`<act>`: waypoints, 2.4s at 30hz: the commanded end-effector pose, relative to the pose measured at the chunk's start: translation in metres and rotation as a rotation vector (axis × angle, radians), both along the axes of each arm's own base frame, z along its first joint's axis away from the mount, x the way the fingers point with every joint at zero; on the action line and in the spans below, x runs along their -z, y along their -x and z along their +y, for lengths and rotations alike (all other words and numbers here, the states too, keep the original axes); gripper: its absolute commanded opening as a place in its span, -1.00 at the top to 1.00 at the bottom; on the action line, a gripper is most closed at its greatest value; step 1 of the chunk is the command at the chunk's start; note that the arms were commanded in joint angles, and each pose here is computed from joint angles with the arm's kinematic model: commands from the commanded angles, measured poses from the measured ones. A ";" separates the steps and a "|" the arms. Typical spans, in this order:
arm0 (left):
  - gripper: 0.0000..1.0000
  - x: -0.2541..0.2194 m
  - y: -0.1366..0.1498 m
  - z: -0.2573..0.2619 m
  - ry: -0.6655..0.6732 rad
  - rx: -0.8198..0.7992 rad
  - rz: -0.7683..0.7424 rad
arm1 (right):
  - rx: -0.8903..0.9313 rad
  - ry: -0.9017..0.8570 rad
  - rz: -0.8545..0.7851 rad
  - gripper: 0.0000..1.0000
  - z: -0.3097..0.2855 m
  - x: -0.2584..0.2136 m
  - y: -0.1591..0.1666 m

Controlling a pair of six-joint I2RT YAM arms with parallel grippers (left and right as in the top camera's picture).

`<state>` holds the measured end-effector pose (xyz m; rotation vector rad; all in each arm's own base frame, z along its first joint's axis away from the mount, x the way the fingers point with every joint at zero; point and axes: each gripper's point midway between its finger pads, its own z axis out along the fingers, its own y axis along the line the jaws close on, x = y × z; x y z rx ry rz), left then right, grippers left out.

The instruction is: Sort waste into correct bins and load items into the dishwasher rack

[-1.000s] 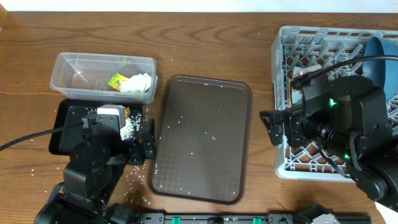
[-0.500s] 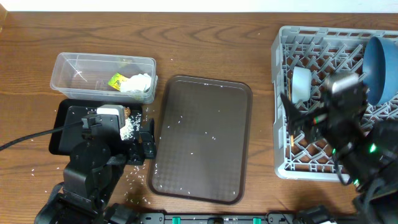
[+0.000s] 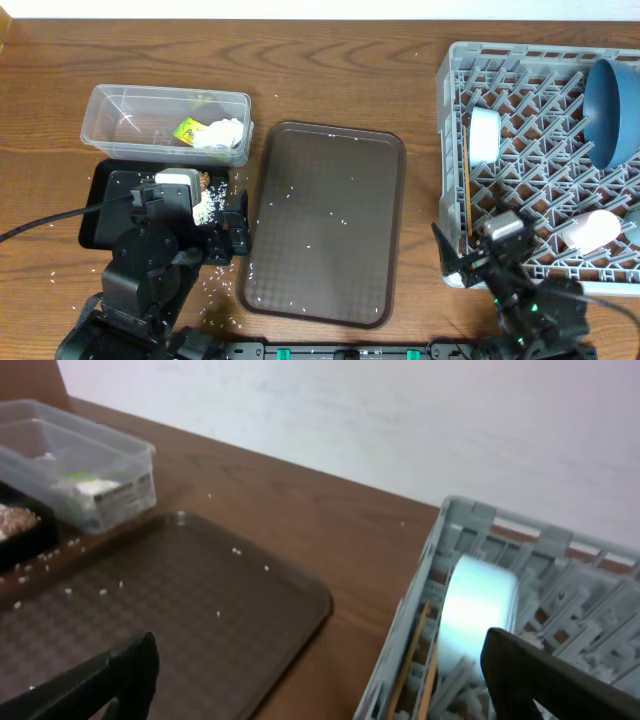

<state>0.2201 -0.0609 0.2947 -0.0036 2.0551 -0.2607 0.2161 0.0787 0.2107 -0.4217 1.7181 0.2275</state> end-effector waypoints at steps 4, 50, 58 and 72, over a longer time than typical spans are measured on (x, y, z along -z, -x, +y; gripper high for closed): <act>-0.96 -0.003 0.000 0.002 -0.014 -0.002 -0.009 | 0.029 -0.037 -0.036 -0.98 -0.006 0.031 -0.002; -0.96 0.000 -0.001 0.007 -0.111 0.025 -0.027 | 0.025 -0.056 -0.127 -0.98 -0.003 0.049 -0.017; -0.96 -0.011 -0.004 0.015 -0.131 0.080 -0.225 | 0.025 -0.056 -0.127 -0.99 -0.003 0.049 -0.017; -0.95 0.032 0.015 0.049 -0.180 -0.072 -0.438 | 0.025 -0.056 -0.127 -0.99 -0.003 0.049 -0.017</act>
